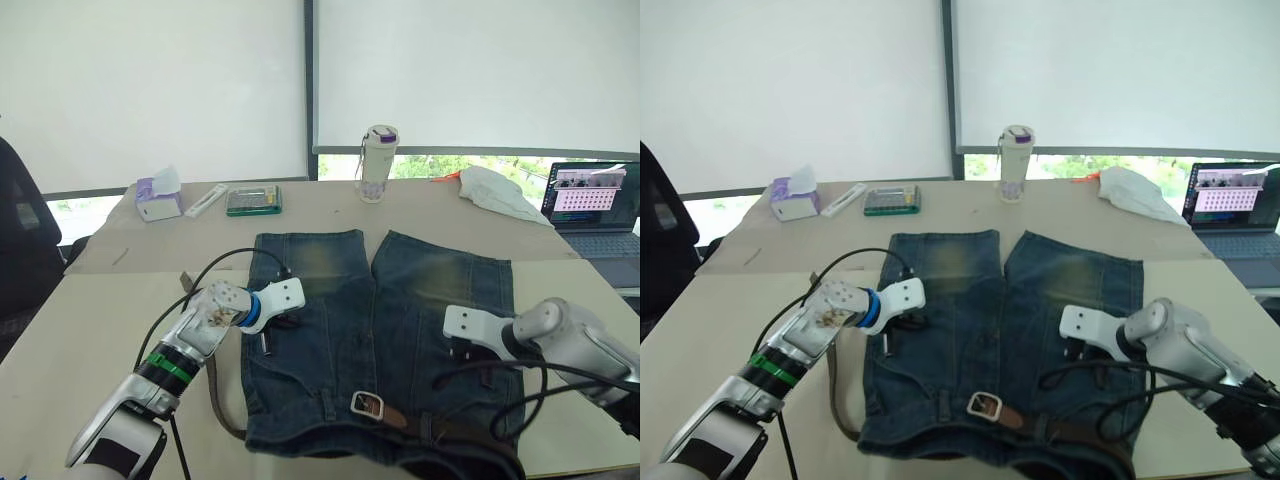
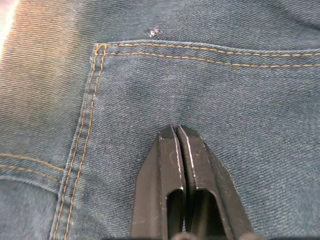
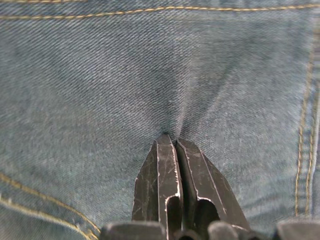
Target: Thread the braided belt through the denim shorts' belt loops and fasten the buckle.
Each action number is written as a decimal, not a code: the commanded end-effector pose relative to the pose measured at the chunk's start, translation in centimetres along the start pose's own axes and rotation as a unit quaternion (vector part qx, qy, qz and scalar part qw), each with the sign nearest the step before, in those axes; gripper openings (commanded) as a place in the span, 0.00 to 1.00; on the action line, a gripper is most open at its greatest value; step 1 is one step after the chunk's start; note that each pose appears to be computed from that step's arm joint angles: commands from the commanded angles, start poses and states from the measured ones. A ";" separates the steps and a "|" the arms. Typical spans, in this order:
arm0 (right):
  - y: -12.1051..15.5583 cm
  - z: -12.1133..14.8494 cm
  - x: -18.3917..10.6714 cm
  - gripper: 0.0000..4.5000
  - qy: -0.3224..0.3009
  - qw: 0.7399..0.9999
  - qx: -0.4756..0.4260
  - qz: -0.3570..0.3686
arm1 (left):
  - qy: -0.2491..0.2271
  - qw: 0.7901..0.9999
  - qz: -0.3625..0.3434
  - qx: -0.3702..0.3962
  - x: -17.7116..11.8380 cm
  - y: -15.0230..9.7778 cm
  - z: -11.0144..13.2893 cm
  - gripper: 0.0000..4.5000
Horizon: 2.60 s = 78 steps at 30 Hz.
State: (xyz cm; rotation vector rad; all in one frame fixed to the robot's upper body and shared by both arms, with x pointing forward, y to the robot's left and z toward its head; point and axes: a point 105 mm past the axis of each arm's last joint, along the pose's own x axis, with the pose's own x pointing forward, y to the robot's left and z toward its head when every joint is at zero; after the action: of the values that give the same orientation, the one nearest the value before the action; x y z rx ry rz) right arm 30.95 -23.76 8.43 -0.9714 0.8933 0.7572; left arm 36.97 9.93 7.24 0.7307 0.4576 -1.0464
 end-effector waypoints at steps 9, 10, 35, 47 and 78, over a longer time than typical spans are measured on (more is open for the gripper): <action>-5.6 -0.9 0.8 0.00 0.018 0.996 0.011 -0.087 | -0.006 0.996 0.088 0.031 1.7 5.1 1.9 0.00; -5.2 -0.6 0.8 0.00 0.012 0.996 0.007 -0.083 | -0.018 0.997 0.076 0.025 1.7 4.8 2.2 0.00; 4.4 13.8 -9.9 0.90 -0.463 0.883 0.018 -0.075 | 0.115 0.749 0.528 -0.384 -12.1 8.3 -5.4 0.99; 4.9 14.8 -13.1 0.90 -0.530 0.842 -0.064 -0.077 | 0.202 0.637 0.591 -0.453 -13.0 8.6 -10.7 0.99; 11.3 10.8 -7.4 0.90 -0.419 0.907 -0.018 0.040 | -0.225 0.966 0.124 0.022 -12.0 0.3 1.0 0.01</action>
State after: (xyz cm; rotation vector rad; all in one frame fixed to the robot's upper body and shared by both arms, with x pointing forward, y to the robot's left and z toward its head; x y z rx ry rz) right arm 21.69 -11.19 13.67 -0.5019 0.1843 1.1173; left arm 33.56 18.70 15.23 0.4747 0.0150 -0.7816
